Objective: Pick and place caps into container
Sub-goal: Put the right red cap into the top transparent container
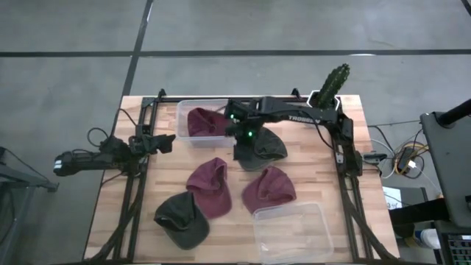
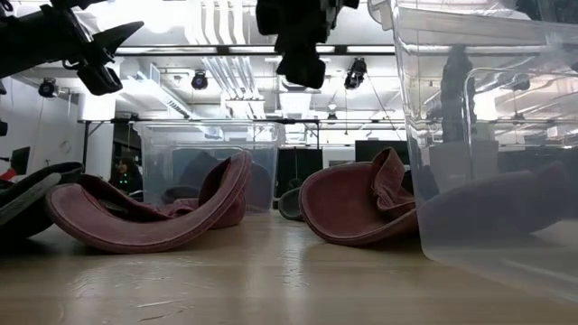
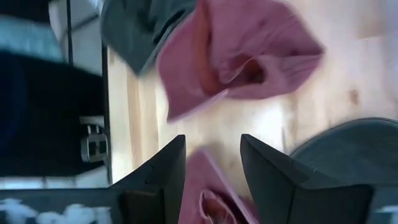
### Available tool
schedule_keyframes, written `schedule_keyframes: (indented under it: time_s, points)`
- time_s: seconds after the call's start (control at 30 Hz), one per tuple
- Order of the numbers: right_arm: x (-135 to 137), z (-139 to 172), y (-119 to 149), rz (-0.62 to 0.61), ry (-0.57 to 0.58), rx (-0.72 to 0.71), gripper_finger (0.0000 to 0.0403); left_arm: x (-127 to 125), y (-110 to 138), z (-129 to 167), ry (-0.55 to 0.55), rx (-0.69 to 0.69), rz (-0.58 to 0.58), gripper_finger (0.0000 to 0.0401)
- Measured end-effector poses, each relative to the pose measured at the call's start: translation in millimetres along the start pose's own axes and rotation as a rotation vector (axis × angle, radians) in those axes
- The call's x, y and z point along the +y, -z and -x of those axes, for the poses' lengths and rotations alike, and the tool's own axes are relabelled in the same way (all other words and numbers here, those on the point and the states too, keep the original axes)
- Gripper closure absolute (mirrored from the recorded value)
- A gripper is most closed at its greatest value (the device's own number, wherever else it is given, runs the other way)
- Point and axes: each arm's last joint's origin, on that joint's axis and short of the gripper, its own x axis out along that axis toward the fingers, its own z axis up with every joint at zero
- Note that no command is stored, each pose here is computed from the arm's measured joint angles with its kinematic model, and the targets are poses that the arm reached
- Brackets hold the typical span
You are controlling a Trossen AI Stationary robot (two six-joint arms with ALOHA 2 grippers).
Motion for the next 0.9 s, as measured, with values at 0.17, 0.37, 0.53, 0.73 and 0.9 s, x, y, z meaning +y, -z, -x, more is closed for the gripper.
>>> schedule_keyframes:
  time_s: [0.17,0.37,0.53,0.73,0.9]
  points:
    - [10.9,-18.7,6.8,0.12,-0.007,0.087,0.0257,0.0,0.0,0.0,0.0,0.0,0.008,0.0197]
    - [13.1,-40.5,17.3,0.167,0.007,0.219,0.0257,-0.1,0.1,0.0,0.002,0.003,0.012,0.0197]
    - [5.8,-58.0,25.4,0.154,0.038,0.292,0.0257,-0.1,0.2,0.0,0.002,0.005,0.013,0.0197]
    - [-6.2,-78.5,37.9,0.119,0.04,0.368,0.0257,0.3,0.4,0.0,0.0,0.01,0.013,0.0197]
    - [-15.3,-92.9,52.2,0.091,0.042,0.432,0.0257,1.1,0.7,0.0,-0.009,0.013,0.008,0.0197]
